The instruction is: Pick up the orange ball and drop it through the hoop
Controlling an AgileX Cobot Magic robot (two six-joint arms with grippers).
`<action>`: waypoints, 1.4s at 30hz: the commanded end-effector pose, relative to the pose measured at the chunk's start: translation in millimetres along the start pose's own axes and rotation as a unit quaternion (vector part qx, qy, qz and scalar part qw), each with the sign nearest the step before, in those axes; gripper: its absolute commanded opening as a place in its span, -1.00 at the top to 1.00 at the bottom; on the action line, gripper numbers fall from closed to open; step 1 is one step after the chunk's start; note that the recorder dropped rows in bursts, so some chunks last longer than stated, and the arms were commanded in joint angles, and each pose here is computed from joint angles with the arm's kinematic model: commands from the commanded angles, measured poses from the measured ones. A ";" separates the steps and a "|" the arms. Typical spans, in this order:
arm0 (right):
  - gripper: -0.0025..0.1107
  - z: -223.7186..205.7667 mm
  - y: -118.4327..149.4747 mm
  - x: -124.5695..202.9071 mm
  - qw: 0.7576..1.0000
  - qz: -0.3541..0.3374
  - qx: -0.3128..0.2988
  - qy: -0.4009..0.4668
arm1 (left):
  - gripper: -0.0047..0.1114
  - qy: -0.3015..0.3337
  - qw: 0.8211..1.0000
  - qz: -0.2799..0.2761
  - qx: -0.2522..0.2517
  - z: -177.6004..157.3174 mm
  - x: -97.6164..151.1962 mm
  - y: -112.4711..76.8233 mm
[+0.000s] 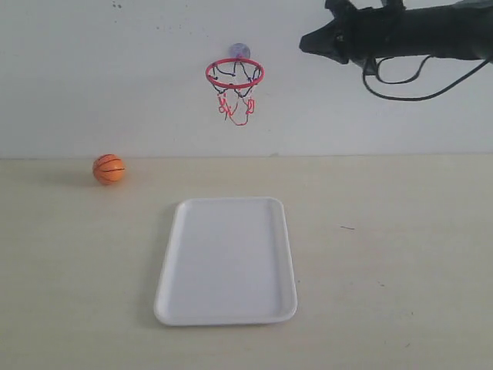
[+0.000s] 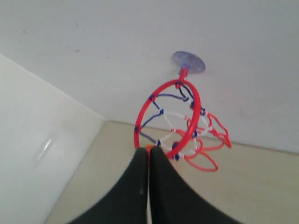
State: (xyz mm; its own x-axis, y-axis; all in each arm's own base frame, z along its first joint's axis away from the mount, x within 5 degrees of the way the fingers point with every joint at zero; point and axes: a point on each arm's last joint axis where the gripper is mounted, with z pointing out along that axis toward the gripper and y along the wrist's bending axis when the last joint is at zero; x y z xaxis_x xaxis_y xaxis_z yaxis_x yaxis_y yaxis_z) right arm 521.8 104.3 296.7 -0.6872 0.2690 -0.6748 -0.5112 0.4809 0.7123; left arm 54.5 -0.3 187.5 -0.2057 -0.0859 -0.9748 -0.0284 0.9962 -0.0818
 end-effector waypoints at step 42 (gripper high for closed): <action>0.96 -195.7 101.2 206.9 0.982 0.051 0.043 0.177 | 0.85 -0.005 1.000 -0.005 -0.001 0.2 0.2 0.2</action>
State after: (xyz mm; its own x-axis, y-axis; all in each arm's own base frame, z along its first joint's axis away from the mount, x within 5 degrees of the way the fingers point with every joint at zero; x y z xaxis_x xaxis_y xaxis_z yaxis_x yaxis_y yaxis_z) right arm 228.0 46.1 265.1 -0.8846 0.0195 -0.4659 -0.3820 0.5425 0.7481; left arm 54.5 -0.3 187.5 -0.2057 -0.0859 -0.9748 -0.0284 0.9962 -0.0818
